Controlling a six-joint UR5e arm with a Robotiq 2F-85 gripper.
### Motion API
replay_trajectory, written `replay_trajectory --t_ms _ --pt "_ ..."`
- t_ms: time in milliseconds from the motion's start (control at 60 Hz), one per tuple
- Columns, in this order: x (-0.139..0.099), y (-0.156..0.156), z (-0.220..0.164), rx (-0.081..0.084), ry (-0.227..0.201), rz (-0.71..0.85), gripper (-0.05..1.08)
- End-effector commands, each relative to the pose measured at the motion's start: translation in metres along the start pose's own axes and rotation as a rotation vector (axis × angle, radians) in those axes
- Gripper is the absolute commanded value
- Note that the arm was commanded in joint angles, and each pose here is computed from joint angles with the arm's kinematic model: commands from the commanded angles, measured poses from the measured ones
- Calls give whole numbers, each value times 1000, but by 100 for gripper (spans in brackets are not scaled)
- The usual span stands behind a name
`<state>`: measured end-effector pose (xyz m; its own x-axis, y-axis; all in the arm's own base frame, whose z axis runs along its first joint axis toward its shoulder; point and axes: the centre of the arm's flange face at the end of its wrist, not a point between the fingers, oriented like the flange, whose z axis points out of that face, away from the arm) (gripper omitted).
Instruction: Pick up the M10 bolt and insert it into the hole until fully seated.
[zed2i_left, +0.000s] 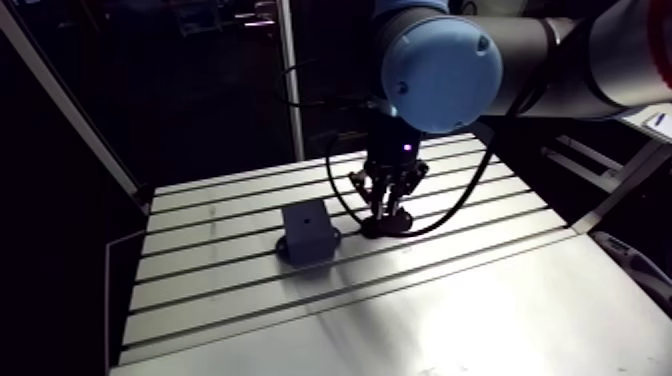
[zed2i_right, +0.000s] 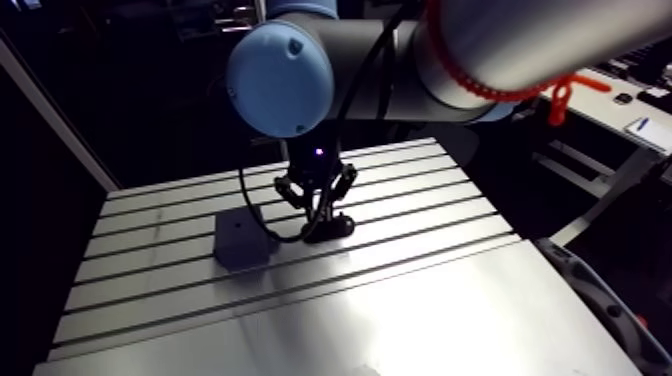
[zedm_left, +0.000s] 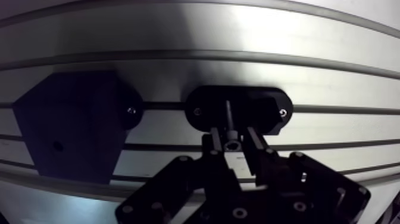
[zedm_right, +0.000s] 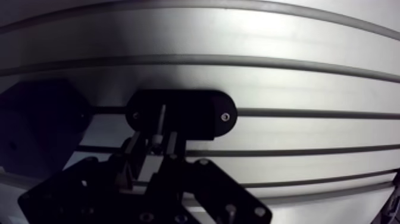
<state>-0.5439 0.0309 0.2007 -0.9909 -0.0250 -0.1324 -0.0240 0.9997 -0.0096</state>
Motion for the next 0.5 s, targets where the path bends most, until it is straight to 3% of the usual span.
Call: replay_trajectory --t_ms 17,500 --pt "0 0 0 0 1 -1 68" --pt "0 0 0 0 -1 -1 69"
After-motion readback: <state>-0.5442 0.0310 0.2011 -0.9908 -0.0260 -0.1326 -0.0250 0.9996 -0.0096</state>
